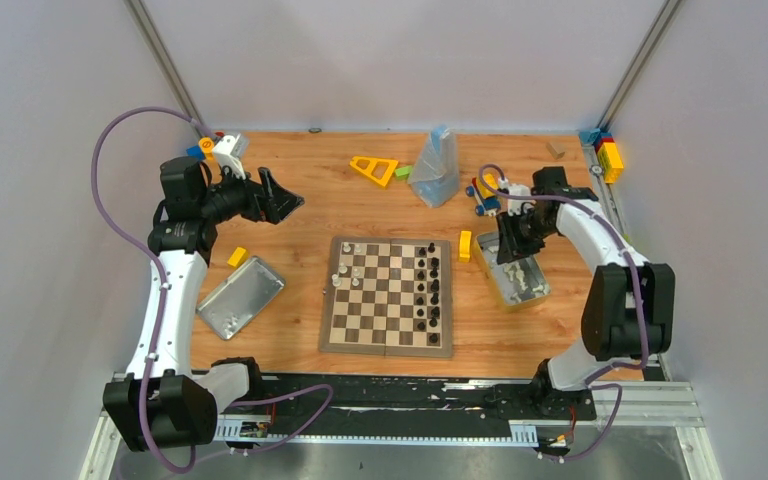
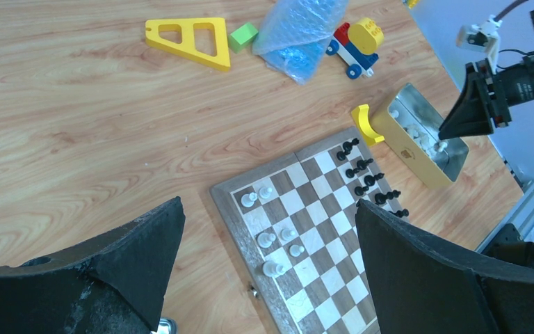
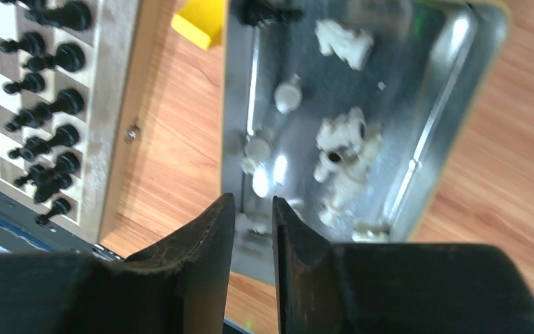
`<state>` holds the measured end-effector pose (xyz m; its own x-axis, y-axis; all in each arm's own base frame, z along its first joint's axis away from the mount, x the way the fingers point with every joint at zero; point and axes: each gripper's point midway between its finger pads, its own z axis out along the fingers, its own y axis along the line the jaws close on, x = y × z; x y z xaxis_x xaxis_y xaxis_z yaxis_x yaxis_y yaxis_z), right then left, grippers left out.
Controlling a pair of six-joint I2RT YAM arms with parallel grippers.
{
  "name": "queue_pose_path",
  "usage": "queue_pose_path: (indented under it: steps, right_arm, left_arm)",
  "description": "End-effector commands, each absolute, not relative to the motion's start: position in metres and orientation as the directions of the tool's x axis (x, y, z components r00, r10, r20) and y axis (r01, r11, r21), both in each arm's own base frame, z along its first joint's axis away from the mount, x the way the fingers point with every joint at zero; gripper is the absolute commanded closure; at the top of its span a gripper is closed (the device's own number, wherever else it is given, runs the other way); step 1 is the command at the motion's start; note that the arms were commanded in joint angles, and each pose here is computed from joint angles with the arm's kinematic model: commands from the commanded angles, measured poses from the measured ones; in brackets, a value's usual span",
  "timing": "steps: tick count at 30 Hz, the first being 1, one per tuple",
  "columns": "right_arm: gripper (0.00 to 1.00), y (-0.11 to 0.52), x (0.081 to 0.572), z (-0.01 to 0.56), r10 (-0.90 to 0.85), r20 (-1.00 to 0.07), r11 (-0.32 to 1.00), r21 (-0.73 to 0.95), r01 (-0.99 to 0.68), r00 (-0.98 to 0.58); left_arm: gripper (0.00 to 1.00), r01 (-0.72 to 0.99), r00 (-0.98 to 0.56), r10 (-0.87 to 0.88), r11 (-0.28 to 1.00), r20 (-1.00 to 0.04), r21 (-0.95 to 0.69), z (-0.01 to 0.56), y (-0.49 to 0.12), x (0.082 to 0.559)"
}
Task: Set up the chess pieces on the board
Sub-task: Move the chessboard to the center of the board.
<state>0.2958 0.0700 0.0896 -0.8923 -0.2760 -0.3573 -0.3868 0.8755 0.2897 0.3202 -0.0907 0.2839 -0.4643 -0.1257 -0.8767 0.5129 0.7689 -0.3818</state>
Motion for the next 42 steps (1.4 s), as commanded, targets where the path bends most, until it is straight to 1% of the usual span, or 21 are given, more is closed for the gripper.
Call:
queue_pose_path:
  steps: [1, 4, 10, 13, 18, 20, 23, 27, 30, 35, 38, 42]
  right_arm:
    - [0.74, 0.04, 0.278, 0.094, -0.334, -0.372, 0.877, 0.214, -0.43, -0.866]
    - [0.8, 0.027, 0.264, 0.081, -0.374, -0.331, 0.883, 0.158, -0.442, -0.866]
    - [0.85, 0.026, 0.234, 0.051, -0.402, -0.239, 0.881, 0.163, -0.444, -0.884]
    - [0.86, 0.051, 0.219, 0.048, -0.464, -0.222, 0.842, 0.191, -0.505, -0.858]
    - [0.85, 0.082, 0.214, 0.054, -0.565, -0.227, 0.774, 0.188, -0.605, -0.793]
    - [0.84, 0.1, 0.214, 0.057, -0.589, -0.233, 0.739, 0.231, -0.633, -0.774]
    - [0.84, 0.121, 0.227, 0.065, -0.575, -0.271, 0.718, 0.284, -0.635, -0.772]
    - [0.79, 0.115, 0.266, 0.078, -0.535, -0.349, 0.767, 0.182, -0.616, -0.769]
    - [0.76, 0.1, 0.294, 0.096, -0.468, -0.412, 0.821, 0.124, -0.557, -0.782]
    - [0.75, 0.071, 0.324, 0.103, -0.405, -0.462, 0.875, 0.053, -0.48, -0.789]
    - [0.71, 0.072, 0.332, 0.102, -0.388, -0.489, 0.88, 0.053, -0.471, -0.781]
    - [0.71, 0.066, 0.342, 0.09, -0.373, -0.488, 0.896, 0.03, -0.442, -0.789]
  left_arm:
    - [0.0, 0.531, -0.415, -0.115, 0.775, -0.902, -0.343, 0.295, -0.087, 0.324]
    - [0.0, 0.53, -0.415, -0.112, 0.777, -0.903, -0.34, 0.295, -0.086, 0.324]
    - [0.0, 0.531, -0.418, -0.107, 0.777, -0.902, -0.338, 0.293, -0.086, 0.325]
    - [0.0, 0.531, -0.424, -0.102, 0.777, -0.9, -0.339, 0.289, -0.086, 0.327]
    - [0.0, 0.531, -0.432, -0.098, 0.775, -0.897, -0.341, 0.287, -0.085, 0.329]
    - [0.0, 0.53, -0.438, -0.096, 0.775, -0.894, -0.343, 0.286, -0.085, 0.33]
    - [0.0, 0.527, -0.45, -0.095, 0.775, -0.888, -0.35, 0.282, -0.085, 0.333]
    - [0.0, 0.525, -0.454, -0.084, 0.779, -0.887, -0.343, 0.281, -0.083, 0.334]
    - [0.0, 0.526, -0.461, -0.074, 0.78, -0.884, -0.339, 0.278, -0.083, 0.337]
    - [0.0, 0.528, -0.483, -0.074, 0.771, -0.873, -0.357, 0.273, -0.083, 0.346]
    - [0.0, 0.535, -0.498, -0.072, 0.759, -0.864, -0.372, 0.269, -0.085, 0.349]
    - [0.0, 0.547, -0.492, -0.065, 0.753, -0.868, -0.366, 0.268, -0.085, 0.35]
